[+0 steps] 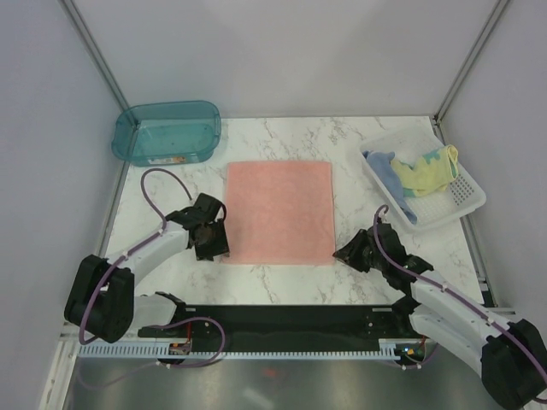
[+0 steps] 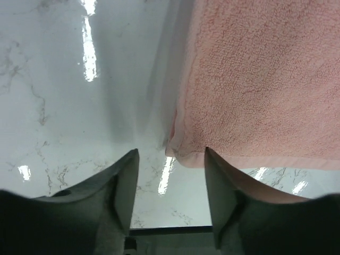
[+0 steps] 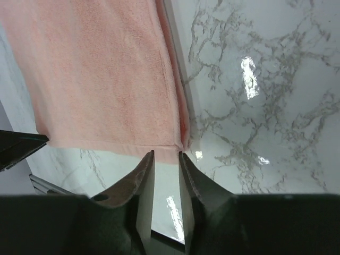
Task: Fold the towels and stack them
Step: Fold the towel
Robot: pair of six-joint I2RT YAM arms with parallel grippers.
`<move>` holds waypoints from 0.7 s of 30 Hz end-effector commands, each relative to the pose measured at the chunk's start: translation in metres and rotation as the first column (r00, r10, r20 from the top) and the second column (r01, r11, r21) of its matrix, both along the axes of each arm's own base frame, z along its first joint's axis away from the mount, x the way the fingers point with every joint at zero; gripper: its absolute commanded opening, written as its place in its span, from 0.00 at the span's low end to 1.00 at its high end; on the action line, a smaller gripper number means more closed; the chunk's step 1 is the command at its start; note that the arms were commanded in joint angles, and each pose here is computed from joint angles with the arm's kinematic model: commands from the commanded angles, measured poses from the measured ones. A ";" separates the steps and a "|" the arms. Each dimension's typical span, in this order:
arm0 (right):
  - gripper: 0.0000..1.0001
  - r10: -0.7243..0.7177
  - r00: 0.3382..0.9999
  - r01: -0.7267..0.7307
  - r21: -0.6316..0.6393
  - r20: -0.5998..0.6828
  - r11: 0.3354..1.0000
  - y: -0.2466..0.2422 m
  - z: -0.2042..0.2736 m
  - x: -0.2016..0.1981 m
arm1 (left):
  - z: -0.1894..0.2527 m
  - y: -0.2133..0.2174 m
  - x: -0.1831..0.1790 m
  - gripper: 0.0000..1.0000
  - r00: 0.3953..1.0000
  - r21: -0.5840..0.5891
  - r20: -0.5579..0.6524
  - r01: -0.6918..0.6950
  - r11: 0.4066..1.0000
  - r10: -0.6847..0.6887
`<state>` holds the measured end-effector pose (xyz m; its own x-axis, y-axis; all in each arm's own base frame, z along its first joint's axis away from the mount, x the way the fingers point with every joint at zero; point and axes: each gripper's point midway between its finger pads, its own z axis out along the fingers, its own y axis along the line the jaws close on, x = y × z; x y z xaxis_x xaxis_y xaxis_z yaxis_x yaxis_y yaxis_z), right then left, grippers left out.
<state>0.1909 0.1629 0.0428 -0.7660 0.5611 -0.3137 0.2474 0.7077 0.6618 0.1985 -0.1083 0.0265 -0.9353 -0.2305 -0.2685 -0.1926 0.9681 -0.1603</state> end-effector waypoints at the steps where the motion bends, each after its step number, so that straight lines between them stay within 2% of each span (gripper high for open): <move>1: 0.35 -0.017 0.999 0.019 -0.037 0.042 0.999 -0.007 0.030 0.005 | 0.027 0.007 0.013 0.63 0.994 0.022 0.082 -0.077 0.997 0.075; 3: 0.39 -0.040 0.994 0.044 -0.037 0.106 0.998 -0.009 0.056 0.016 | 0.044 0.007 0.021 0.65 0.987 0.003 0.140 -0.082 0.997 0.081; 6: 0.43 -0.067 0.983 0.080 -0.071 0.168 0.994 -0.011 0.081 0.037 | 0.080 0.000 0.050 0.65 0.963 -0.033 0.257 -0.070 0.997 0.076; 8: 0.44 0.035 0.962 -0.003 -0.119 0.272 0.993 0.005 0.109 0.066 | 0.116 -0.012 0.085 0.66 0.930 -0.074 0.364 -0.024 0.997 0.049; 10: 0.48 0.136 0.935 -0.080 -0.180 0.326 0.980 0.020 0.128 0.091 | 0.141 -0.025 0.121 0.70 0.903 -0.050 0.427 0.074 0.996 -0.045; 11: 0.48 0.252 0.906 -0.166 -0.262 0.340 0.951 0.035 0.141 0.117 | 0.147 -0.024 0.136 0.70 0.896 -0.044 0.440 0.089 0.995 -0.060; 13: 0.49 0.340 0.897 -0.232 -0.353 0.284 0.906 0.038 0.138 0.142 | 0.157 -0.034 0.172 0.70 0.880 -0.023 0.456 0.162 0.987 -0.134; 14: 0.49 0.366 0.891 -0.247 -0.388 0.270 0.888 0.046 0.141 0.171 | 0.164 -0.035 0.187 0.70 0.868 -0.040 0.476 0.182 0.983 -0.142; 16: 0.50 0.397 0.884 -0.256 -0.454 0.247 0.853 0.034 0.138 0.199 | 0.181 -0.043 0.217 0.67 0.823 -0.012 0.529 0.253 0.967 -0.209; 17: 0.50 0.438 0.862 -0.295 -0.451 0.253 0.842 0.043 0.138 0.217 | 0.164 -0.045 0.232 0.67 0.825 0.007 0.509 0.281 0.960 -0.245; 18: 0.51 0.469 0.846 -0.312 -0.476 0.255 0.822 0.040 0.137 0.229 | 0.163 -0.047 0.241 0.67 0.791 0.055 0.518 0.349 0.935 -0.326; 19: 0.51 0.466 0.851 -0.308 -0.487 0.243 0.817 0.029 0.134 0.243 | 0.170 -0.048 0.255 0.67 0.767 0.087 0.537 0.364 0.927 -0.351; 20: 0.51 0.501 0.830 -0.352 -0.464 0.248 0.813 0.036 0.131 0.259 | 0.150 -0.046 0.267 0.67 0.777 0.104 0.504 0.379 0.920 -0.377; 21: 0.56 0.521 0.816 -0.360 -0.486 0.250 0.797 0.025 0.127 0.272 | 0.147 -0.052 0.272 0.65 0.744 0.099 0.513 0.443 0.891 -0.427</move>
